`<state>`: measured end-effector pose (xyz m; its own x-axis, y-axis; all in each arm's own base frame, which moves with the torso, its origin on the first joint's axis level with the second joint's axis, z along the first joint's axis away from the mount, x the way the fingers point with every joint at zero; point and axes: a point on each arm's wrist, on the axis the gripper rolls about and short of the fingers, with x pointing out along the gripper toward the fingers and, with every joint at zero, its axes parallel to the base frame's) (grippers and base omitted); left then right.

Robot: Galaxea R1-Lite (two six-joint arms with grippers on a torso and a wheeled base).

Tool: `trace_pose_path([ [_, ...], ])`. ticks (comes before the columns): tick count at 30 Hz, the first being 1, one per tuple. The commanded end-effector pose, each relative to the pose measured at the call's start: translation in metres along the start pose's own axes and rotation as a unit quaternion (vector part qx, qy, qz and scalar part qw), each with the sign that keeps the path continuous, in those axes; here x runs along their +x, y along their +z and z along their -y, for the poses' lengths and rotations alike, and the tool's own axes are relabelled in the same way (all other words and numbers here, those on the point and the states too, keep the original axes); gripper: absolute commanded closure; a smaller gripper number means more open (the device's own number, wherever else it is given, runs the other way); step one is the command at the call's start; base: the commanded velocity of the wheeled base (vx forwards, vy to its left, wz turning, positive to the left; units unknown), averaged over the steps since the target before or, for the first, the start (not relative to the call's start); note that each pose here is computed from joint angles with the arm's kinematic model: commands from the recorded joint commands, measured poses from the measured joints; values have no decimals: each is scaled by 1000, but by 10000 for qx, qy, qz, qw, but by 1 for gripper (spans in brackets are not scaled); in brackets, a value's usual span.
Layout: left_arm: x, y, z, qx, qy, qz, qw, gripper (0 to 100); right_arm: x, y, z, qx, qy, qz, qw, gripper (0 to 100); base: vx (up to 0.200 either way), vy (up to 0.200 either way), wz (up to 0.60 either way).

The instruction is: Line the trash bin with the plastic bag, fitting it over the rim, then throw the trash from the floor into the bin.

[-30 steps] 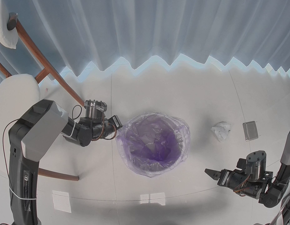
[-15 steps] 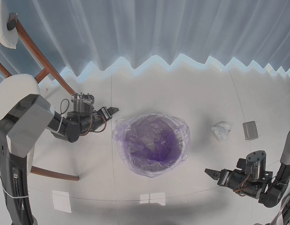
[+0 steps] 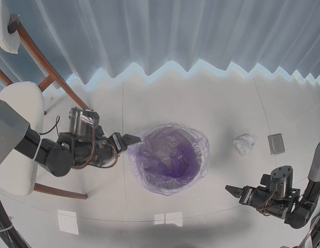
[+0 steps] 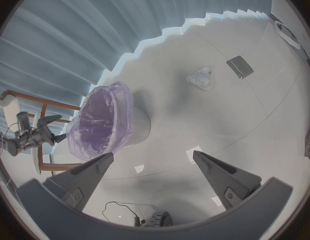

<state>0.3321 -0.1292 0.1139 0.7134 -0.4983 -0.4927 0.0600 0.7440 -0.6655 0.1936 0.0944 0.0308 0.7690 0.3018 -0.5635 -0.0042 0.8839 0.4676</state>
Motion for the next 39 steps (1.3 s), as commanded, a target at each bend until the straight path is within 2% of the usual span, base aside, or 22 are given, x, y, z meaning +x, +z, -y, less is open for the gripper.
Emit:
trace_pose_path([
  [1,-24,-50,33,325,-424,-706,9961,0,1,-4,2,-16,-58,-77,10000,0,0,0,0],
  [4,-16,-66,39,456,-357,-880,9944,0,0,-5,3,-11,-87,-102,9999,0,0,0,0],
  [10,-10,-72,36,541,-30,-946,9940,0,2,-7,4,-15,-119,-145,9998,0,0,0,0],
  [15,-4,-70,32,525,107,-847,9950,0,5,-8,5,-25,-96,-124,9999,0,0,0,0],
  [21,14,-49,30,454,366,-340,9977,0,13,-11,4,-58,-13,-40,10000,0,0,0,0],
  [29,34,-50,33,553,382,-349,9971,0,16,-15,0,-125,21,29,9999,0,0,0,0],
  [30,34,-51,32,568,397,-355,9970,100,16,-15,0,-125,21,29,9999,0,0,0,0],
  [33,36,-52,26,636,640,-344,9953,100,15,-15,0,-118,10,27,9999,0,0,0,0],
  [39,22,-41,25,572,659,-173,9960,100,14,-16,1,-108,-4,19,9999,0,0,0,0],
])
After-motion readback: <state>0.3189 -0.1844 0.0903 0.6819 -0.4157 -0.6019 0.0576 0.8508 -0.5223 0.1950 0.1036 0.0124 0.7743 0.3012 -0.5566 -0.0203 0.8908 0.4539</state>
